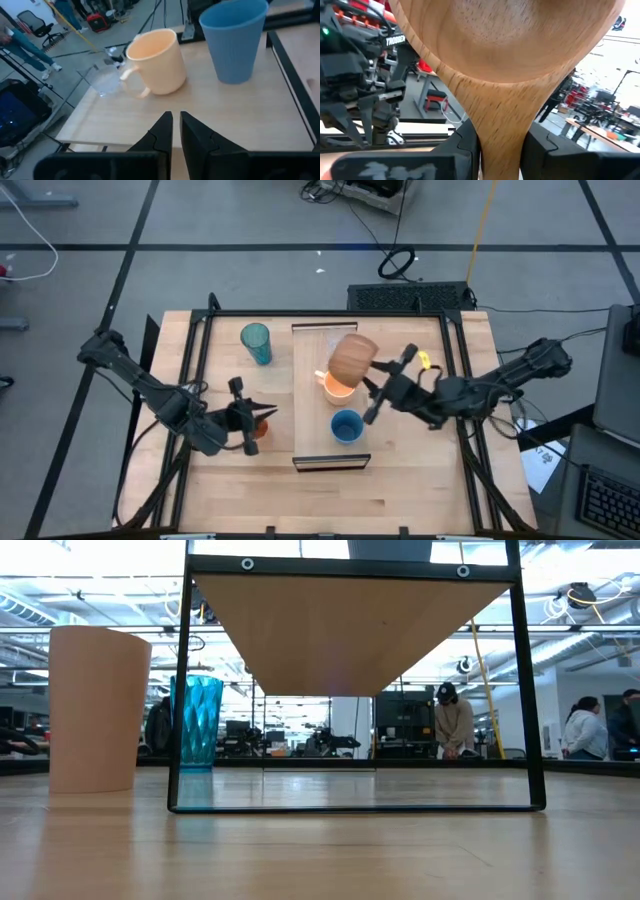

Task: Stack small to large cups/mugs on shelf
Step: Put the brown cup on the shelf

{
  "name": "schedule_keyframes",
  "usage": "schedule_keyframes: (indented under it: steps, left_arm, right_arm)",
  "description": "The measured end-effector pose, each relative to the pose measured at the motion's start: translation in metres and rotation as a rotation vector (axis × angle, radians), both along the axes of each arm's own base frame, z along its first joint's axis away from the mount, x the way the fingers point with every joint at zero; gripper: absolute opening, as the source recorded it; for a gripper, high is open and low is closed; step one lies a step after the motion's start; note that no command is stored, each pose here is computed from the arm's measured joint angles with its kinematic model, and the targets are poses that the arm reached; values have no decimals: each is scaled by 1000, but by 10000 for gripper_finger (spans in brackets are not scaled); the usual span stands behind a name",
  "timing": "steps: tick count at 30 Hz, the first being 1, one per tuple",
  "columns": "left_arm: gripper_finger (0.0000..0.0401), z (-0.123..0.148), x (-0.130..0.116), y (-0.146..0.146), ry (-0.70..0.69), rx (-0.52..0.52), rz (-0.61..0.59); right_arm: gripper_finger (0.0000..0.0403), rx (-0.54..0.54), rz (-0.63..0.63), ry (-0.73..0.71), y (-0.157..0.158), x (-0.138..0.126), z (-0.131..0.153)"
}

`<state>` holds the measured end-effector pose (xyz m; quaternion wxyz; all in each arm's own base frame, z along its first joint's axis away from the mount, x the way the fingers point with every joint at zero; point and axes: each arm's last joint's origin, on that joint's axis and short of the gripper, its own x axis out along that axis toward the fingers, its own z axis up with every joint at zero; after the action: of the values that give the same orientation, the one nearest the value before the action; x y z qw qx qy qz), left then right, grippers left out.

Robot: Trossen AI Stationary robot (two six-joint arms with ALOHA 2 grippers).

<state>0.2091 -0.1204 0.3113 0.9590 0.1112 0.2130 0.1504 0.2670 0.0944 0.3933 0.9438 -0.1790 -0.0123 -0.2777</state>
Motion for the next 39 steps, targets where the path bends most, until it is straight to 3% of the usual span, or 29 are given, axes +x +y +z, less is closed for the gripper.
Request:
schedule_keyframes:
  steps: [6, 15, 19, 30, 39]
  left_arm:
    - [37, 13, -12, 6, -36, 0, -24]
    - [39, 43, -32, 10, -114, 0, -88]
    - [62, 57, -33, 8, -125, 51, -126]
    - [166, 71, -5, -3, 39, 515, -47]
    - [230, 84, 28, -8, 213, 847, 21]
  right_arm:
    - [79, -49, -73, 73, -1, 41, -3]
    - [79, -186, -306, 277, -3, 93, -12]
    - [79, -231, -423, 348, -9, 105, -14]
    - [79, -225, -568, 393, -43, 113, -15]
    - [79, -172, -536, 345, -52, 116, -19]
